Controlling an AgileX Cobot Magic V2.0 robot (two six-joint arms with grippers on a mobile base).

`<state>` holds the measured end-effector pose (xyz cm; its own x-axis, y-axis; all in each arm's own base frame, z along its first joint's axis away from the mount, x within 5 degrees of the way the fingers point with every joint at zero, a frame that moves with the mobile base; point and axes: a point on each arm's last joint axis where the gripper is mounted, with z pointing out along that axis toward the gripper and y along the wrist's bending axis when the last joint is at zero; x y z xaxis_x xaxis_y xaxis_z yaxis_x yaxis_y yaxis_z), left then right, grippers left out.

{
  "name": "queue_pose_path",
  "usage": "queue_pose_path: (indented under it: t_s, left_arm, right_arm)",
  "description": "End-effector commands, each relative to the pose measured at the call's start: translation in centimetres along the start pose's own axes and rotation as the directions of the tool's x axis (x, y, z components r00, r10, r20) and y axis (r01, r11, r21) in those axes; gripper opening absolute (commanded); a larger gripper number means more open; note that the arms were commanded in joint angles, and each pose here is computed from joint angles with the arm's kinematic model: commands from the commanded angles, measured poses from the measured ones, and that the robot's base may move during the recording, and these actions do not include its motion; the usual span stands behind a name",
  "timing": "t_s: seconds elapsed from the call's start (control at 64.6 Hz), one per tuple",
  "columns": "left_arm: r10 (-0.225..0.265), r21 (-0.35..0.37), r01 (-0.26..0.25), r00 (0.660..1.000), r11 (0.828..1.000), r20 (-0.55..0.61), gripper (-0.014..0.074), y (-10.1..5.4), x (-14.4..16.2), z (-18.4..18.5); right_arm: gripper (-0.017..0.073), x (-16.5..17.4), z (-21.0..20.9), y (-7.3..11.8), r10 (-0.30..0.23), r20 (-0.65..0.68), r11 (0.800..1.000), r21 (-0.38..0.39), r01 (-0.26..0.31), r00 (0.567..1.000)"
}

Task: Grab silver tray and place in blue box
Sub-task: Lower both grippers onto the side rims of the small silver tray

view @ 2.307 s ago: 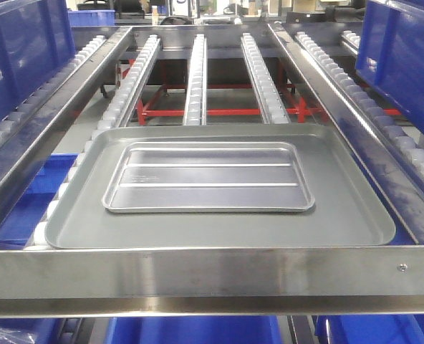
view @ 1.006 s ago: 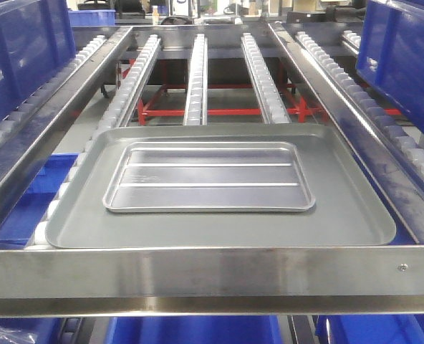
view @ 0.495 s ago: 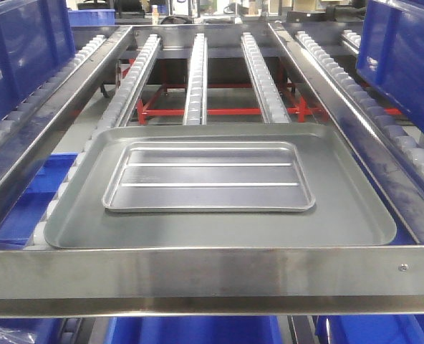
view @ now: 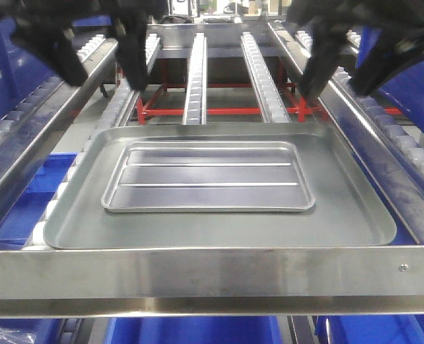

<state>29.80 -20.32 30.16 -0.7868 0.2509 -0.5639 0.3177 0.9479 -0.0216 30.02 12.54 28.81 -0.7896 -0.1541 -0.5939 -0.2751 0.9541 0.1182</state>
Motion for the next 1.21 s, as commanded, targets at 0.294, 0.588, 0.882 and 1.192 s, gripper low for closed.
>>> queue_pose_path:
  t_s: [0.294,0.588,0.882,1.192]
  left_arm:
    - [-0.208,0.003,0.209,0.975,0.978,-0.074,0.0379,-0.3,-2.1,5.4]
    - [-0.24,0.021,0.242,0.968,0.97,-0.075,0.0378,0.9,-2.3,7.4]
    - [-0.217,0.031,0.221,0.972,0.975,-0.093,0.0377,0.7,-2.1,8.2]
    - [-0.213,0.008,0.217,0.967,0.976,-0.142,0.0377,0.7,-1.3,10.1]
  right_arm:
    - [0.0478,-2.7,5.0,-0.1,0.051,-0.024,0.999,0.013,-0.051,0.998]
    - [0.0478,-2.4,7.4,-1.0,0.079,-0.044,0.996,0.031,-0.078,0.996]
    - [0.0477,-1.7,9.3,-1.2,0.083,-0.086,0.996,0.04,-0.079,0.993]
    - [0.0477,-1.9,9.5,-1.2,0.083,-0.068,0.996,0.036,-0.081,0.994]
